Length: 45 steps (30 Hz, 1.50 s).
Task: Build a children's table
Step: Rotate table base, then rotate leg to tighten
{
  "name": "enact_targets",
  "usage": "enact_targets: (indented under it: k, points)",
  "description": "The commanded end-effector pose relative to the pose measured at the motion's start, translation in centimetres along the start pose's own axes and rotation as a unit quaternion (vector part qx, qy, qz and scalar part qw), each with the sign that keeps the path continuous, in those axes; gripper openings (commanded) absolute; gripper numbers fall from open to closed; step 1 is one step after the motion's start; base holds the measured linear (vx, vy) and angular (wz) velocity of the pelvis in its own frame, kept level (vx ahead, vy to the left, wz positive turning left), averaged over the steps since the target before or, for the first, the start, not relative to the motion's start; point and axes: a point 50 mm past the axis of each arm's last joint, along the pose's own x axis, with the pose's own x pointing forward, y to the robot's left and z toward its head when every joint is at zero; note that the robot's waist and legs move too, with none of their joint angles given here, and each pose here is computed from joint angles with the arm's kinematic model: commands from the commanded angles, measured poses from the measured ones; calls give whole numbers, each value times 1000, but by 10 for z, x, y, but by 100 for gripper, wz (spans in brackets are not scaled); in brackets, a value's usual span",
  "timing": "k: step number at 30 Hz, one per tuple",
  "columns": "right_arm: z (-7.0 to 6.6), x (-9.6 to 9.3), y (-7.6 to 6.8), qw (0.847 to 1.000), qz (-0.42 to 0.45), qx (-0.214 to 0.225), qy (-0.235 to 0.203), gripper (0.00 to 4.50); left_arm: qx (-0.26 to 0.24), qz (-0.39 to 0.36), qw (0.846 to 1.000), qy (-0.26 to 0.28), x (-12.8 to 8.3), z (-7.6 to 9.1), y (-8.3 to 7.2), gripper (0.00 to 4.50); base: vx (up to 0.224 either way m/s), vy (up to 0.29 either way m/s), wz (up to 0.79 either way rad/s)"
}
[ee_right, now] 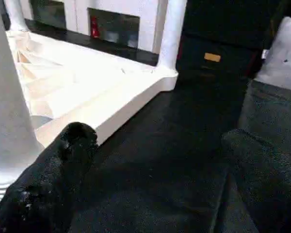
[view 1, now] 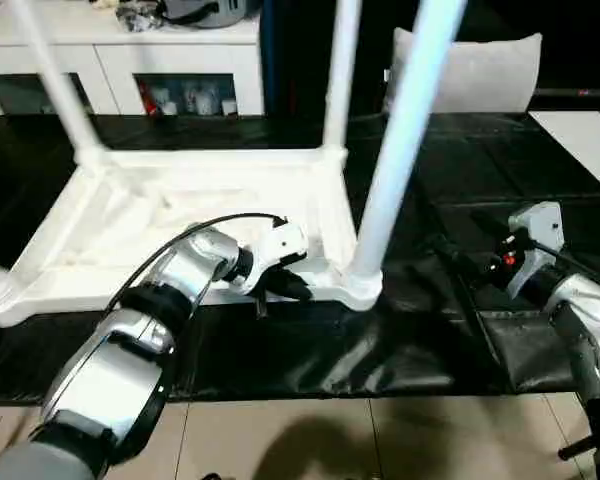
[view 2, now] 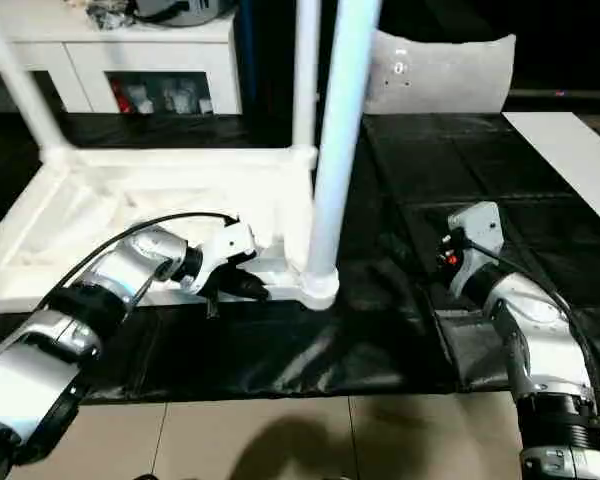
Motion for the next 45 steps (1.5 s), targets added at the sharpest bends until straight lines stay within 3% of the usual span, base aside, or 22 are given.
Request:
enact_targets:
  k: [1,3,8,14,19,23,28,36,44,45]
  points:
    - [4,5,8,1000,23,-4,6,450,6,-12,1000,-1,0,-18,-11,1,0,0,0]
    - [3,9,16,999,45,-5,19,450,42,-24,999,-14,2,-15,-18,1,0,0,0]
    - [-3,8,38,989,135,3,59,450,-1,-24,996,-82,7,-1,-25,1,0,0,0]
    - [-5,8,41,987,144,2,75,450,11,-2,998,-66,11,-9,-27,1,0,0,0]
    - [-5,4,41,985,146,3,88,450,-10,-6,998,-66,9,-13,-28,1,0,0,0]
    - [-7,-1,40,984,150,8,94,450,5,7,999,-46,7,-17,-26,63,0,0,0]
    - [-6,-6,43,981,172,8,88,450,7,8,999,-41,6,-20,-24,76,0,0,0]
    - [-6,-10,47,975,205,5,84,450,-8,-18,1000,-24,5,-24,-26,4,0,0,0]
    - [-5,-1,47,972,223,11,75,450,11,-67,998,-2,6,-27,-32,4,0,0,0]
    - [-5,0,47,971,225,14,75,432,15,-69,998,-2,6,-26,-33,0,0,0,0]
